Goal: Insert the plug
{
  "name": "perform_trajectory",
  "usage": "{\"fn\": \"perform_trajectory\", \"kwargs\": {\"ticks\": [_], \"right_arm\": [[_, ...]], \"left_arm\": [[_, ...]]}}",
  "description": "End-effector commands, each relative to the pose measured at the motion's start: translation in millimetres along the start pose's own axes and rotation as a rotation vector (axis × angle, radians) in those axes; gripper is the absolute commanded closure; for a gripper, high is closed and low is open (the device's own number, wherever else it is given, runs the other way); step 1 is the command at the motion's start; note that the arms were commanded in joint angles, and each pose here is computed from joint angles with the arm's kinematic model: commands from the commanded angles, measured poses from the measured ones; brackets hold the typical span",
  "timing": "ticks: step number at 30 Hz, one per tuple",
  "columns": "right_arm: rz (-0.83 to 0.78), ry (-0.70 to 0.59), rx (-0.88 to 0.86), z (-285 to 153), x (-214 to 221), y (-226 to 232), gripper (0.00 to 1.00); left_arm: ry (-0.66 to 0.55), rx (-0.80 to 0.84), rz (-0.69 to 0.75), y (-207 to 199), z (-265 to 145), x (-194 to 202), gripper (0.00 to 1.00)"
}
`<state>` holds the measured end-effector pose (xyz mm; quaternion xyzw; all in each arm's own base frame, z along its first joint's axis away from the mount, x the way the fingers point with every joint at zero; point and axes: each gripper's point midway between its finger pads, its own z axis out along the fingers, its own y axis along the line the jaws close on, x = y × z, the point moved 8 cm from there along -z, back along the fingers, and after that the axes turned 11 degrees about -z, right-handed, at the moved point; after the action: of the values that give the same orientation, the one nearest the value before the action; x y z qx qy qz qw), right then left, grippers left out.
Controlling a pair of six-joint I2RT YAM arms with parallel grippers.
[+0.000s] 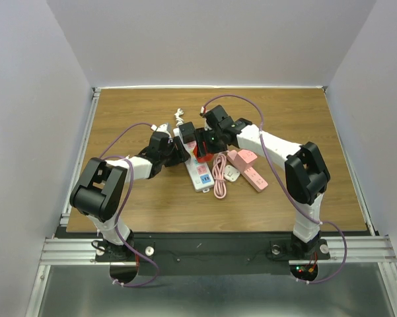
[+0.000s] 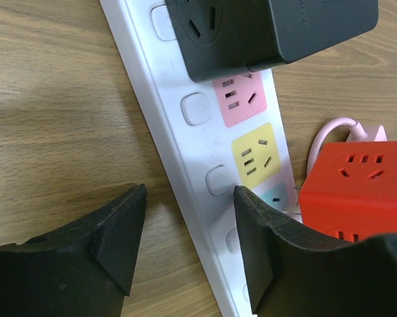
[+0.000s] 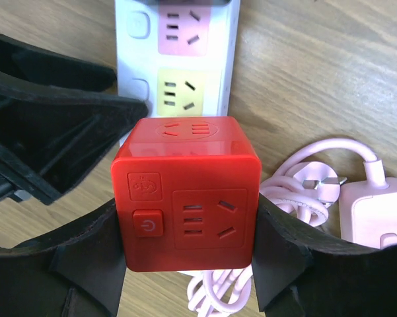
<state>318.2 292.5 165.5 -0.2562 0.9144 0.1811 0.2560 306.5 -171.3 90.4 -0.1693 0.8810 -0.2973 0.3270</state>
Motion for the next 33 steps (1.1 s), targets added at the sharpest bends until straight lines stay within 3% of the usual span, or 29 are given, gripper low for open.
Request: {"fn": "perform_trajectory", "kwargs": {"ticks": [1,33], "right_arm": [[-0.016,-0.07,0.006,-3.5,-20.7,5.7,1.0],[-0.007,0.019,-0.021,11.6,6.4,14.6,1.0]], "left_arm": [[-0.014,0.032,0.011,-7.4,1.9,-7.6,0.35],[-0.009,0.016,0.03,-7.4,-1.2,-9.7,0.36]]}}
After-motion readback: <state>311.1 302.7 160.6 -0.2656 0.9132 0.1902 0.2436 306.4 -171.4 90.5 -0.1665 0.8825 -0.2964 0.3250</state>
